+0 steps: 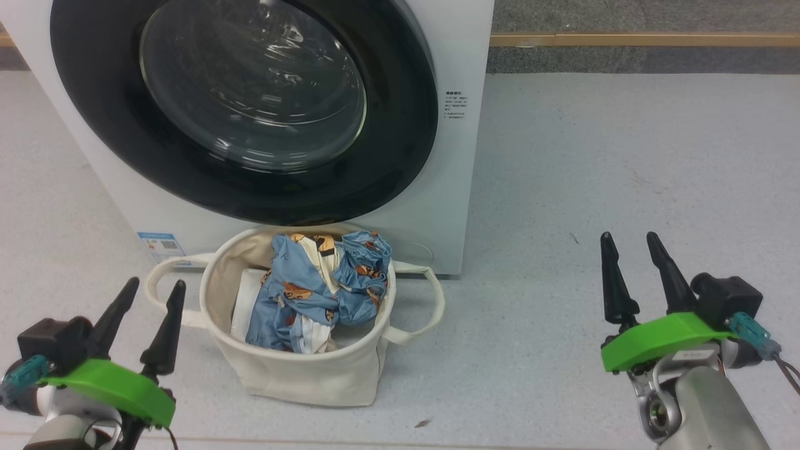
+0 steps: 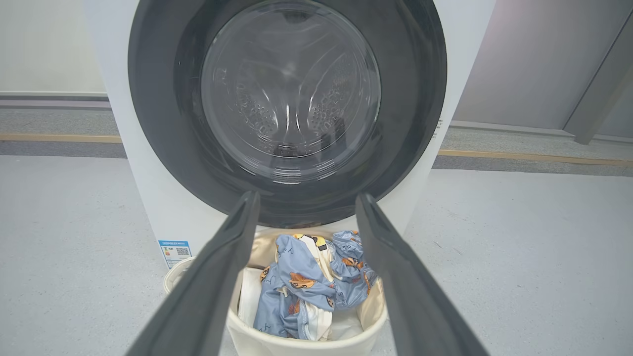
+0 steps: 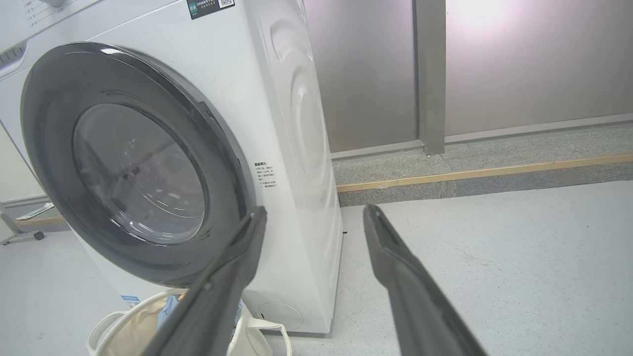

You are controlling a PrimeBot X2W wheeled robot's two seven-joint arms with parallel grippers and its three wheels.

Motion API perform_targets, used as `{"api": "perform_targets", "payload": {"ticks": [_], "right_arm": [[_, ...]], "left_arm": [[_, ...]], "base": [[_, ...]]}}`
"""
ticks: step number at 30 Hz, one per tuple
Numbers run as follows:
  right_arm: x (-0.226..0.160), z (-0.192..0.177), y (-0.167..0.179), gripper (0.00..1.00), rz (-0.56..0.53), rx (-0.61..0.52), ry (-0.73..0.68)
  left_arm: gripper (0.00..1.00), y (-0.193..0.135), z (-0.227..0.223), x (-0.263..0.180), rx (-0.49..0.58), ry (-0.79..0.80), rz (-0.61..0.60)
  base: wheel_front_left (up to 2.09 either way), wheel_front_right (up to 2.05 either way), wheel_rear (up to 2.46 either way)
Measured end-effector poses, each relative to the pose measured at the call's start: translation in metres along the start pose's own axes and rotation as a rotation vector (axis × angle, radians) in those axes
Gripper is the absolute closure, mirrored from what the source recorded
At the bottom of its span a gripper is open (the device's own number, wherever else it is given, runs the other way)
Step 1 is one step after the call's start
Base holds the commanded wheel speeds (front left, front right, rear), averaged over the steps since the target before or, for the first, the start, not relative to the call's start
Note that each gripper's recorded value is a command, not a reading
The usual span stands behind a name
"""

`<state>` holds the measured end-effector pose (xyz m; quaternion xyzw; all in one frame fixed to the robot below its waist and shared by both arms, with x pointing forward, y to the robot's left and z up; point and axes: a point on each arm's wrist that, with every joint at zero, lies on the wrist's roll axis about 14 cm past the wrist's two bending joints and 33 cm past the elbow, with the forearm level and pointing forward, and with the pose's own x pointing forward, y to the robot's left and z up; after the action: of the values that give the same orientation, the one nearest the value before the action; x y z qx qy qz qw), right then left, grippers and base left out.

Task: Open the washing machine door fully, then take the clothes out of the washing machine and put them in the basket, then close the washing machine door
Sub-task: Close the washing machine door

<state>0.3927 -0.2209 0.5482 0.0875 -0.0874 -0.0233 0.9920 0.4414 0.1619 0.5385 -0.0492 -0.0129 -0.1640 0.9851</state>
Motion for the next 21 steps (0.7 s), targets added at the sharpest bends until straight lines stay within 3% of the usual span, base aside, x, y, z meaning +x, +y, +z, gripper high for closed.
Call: {"api": "perform_targets", "payload": {"ticks": [21], "right_arm": [[-0.0027,0.0009,-0.0029,0.00,-0.008,0.000,-0.001]], "left_arm": [[0.00,-0.0007,-0.0002,0.0002,0.010,-0.004,-0.005]], "base": [[0.00,0.00,0.00]]}}
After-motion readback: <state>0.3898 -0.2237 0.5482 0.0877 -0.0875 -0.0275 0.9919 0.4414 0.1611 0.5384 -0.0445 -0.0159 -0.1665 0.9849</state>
